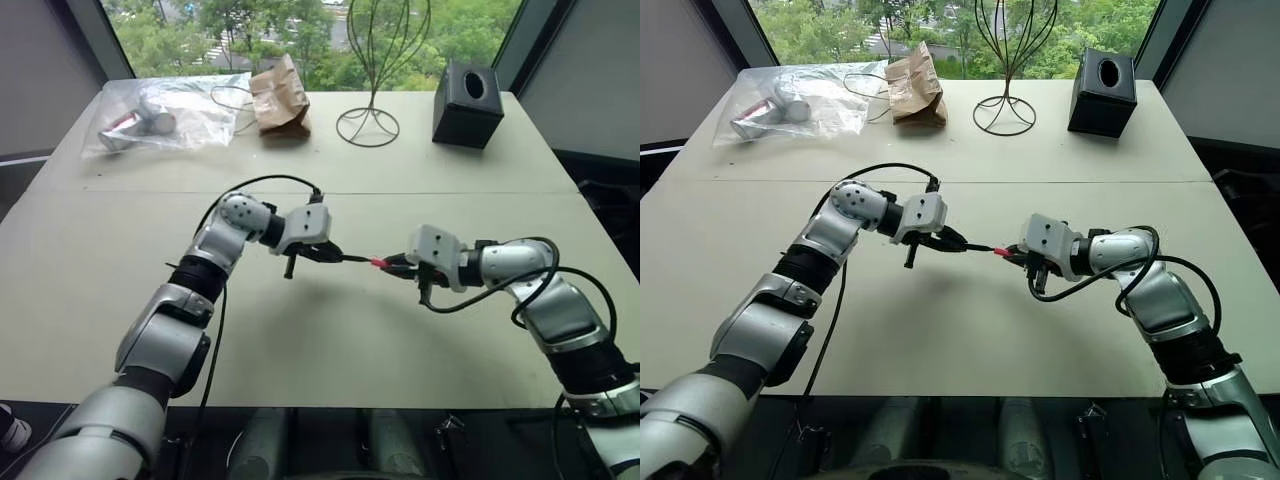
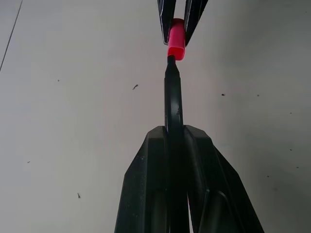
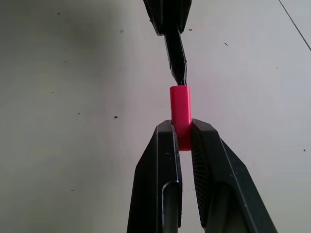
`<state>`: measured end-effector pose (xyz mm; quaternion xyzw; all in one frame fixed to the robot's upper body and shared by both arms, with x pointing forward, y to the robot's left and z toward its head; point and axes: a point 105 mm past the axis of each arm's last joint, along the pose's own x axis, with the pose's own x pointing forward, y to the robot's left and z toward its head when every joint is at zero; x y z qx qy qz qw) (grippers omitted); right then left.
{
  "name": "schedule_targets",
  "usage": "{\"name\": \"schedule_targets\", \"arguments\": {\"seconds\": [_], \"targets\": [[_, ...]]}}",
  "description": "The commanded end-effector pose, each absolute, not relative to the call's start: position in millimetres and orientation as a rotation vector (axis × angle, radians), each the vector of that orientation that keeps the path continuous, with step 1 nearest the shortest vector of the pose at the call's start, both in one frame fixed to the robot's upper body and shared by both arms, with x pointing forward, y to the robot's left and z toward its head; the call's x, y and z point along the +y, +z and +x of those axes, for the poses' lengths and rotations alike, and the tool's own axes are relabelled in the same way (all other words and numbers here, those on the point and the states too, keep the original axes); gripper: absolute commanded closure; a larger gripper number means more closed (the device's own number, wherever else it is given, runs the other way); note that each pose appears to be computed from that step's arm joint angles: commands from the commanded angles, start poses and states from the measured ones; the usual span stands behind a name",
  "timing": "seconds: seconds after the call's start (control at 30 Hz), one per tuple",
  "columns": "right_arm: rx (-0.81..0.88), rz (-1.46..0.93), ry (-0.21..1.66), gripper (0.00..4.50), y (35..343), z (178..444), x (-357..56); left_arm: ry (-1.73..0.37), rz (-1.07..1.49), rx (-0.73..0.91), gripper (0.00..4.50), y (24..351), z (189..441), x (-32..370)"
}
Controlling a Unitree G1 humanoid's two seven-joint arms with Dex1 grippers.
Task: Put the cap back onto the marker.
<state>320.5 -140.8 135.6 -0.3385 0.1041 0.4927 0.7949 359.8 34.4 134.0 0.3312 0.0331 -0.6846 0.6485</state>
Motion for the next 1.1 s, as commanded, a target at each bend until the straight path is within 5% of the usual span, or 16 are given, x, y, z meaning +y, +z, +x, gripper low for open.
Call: {"name": "schedule_targets", "arguments": {"seconds": [0.03, 0.6, 1.1], "targets": [[0.086, -0.760, 1.104, 4.48, 163, 324, -118, -1.606, 0.771, 0.022, 4.50, 142, 353, 16], [0.070, -0.930, 1.137, 4.48, 162, 329, -109, -1.639, 0.679, 0.081, 4.50, 146, 349, 13], [0.041, -0.797, 1.233, 4.48, 178, 324, -77, -1.593, 0.816, -0.076, 4.50, 153, 354, 1]]}}
